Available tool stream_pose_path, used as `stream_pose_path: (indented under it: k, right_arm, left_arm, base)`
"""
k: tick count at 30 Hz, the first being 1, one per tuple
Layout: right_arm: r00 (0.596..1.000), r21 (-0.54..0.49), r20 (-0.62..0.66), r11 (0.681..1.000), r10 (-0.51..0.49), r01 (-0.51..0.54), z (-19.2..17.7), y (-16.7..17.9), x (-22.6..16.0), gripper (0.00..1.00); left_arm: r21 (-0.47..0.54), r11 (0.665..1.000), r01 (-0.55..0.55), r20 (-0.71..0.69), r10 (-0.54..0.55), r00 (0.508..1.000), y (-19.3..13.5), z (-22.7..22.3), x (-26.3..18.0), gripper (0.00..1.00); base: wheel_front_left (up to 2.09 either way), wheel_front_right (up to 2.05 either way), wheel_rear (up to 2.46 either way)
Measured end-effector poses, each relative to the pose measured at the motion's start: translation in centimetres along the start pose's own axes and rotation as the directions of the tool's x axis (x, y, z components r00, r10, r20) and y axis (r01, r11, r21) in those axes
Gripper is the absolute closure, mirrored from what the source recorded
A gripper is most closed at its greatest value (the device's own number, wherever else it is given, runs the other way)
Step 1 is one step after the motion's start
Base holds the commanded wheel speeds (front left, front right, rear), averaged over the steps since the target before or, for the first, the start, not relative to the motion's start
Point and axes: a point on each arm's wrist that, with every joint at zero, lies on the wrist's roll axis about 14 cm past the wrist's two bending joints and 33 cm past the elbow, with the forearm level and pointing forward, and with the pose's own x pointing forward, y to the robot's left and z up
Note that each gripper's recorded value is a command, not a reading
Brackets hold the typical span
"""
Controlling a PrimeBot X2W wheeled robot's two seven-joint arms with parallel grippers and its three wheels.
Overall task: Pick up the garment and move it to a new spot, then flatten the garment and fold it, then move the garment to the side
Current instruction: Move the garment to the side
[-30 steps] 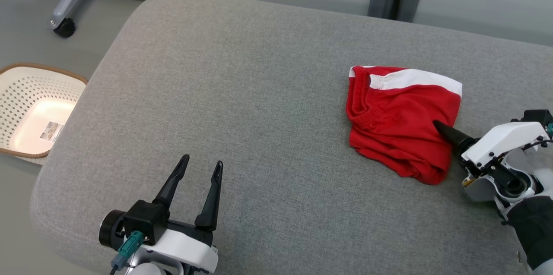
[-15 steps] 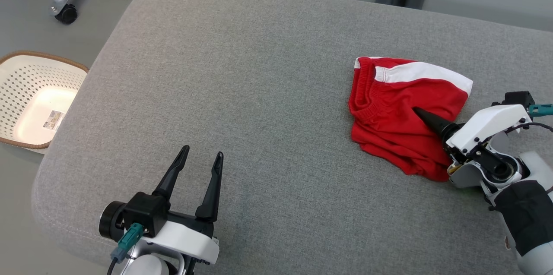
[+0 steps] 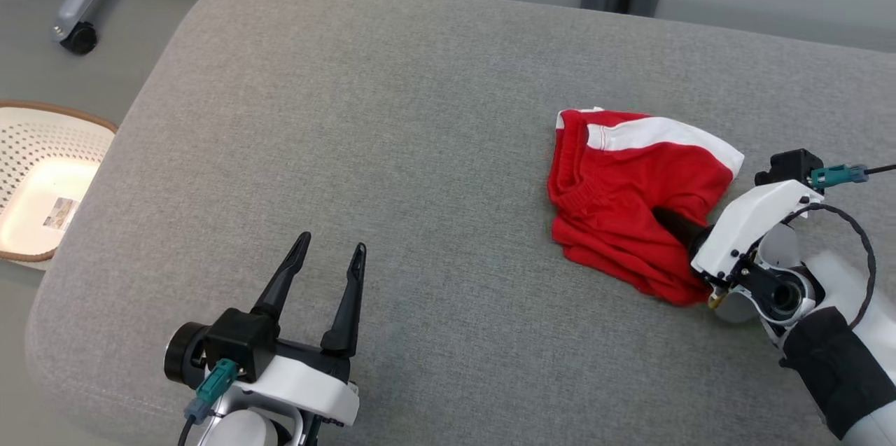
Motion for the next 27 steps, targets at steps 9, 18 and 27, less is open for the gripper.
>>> stream_pose_path:
  k: [9, 18, 27]
  right_arm:
    - [0.992, -0.198, 0.027, 0.972, -0.125, 0.127, 1.1, -4.5, -4.4, 1.00]
    - [0.966, -0.350, 0.102, 0.900, -0.239, 0.260, 4.2, -8.7, -9.6, 1.00]
    - [0.899, -0.402, 0.201, 0.804, -0.389, 0.438, 7.8, -14.8, -15.5, 1.00]
  left_arm:
    - [-0.027, 0.995, 0.095, 0.014, -0.094, 0.995, -3.2, 0.2, 1.1, 0.00]
    - [-0.057, 0.970, 0.236, 0.002, -0.236, 0.972, -8.1, -0.5, 2.4, 0.00]
    - [-0.080, 0.935, 0.347, -0.022, -0.349, 0.937, -12.2, -1.8, 4.3, 0.00]
  base:
    - [0.00, 0.00, 0.00]
    - [0.00, 0.00, 0.00]
    - [0.00, 0.00, 0.00]
